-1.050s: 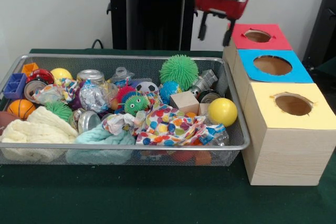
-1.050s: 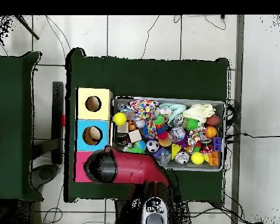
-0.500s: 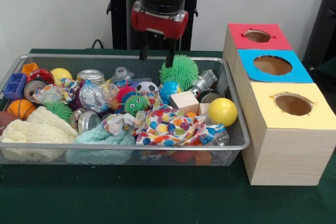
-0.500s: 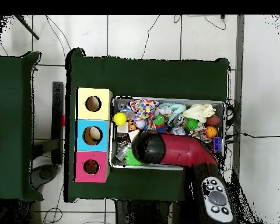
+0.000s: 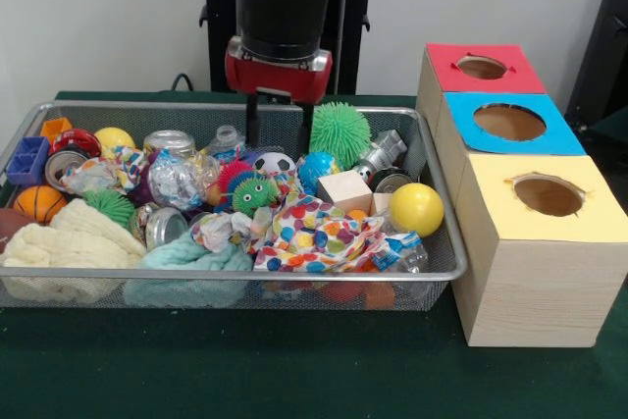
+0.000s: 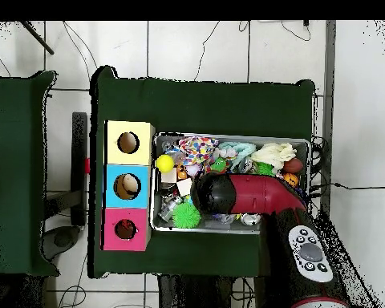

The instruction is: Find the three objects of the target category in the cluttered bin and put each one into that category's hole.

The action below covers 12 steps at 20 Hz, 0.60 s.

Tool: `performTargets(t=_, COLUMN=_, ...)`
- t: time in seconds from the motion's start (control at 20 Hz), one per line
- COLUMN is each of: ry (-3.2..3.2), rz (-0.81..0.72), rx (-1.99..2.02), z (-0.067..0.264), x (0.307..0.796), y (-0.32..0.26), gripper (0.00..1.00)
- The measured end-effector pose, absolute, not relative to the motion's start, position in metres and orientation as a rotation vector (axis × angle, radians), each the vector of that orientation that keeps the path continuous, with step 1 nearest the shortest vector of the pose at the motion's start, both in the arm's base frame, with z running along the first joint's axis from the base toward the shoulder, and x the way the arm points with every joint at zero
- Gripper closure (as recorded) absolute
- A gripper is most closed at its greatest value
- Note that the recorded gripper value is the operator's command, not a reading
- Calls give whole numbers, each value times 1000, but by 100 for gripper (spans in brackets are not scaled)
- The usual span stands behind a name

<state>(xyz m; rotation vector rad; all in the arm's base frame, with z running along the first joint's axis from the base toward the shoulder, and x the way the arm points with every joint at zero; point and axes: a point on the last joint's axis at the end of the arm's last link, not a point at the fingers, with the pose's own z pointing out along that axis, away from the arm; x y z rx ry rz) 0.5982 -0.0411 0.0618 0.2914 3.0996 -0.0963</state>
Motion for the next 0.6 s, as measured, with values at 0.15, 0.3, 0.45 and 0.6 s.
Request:
performTargets(t=0.15, ry=3096, rz=-78, rx=242, z=61, x=602, y=-30, gripper=0)
performTargets(t=0.3, ry=3094, rz=-59, rx=207, z=60, x=604, y=-21, gripper=0)
performTargets(t=0.45, ry=3093, rz=-47, rx=187, z=59, x=606, y=-15, gripper=0)
performTargets(t=0.6, ry=3094, rz=-35, rx=161, z=54, x=608, y=-9, gripper=0)
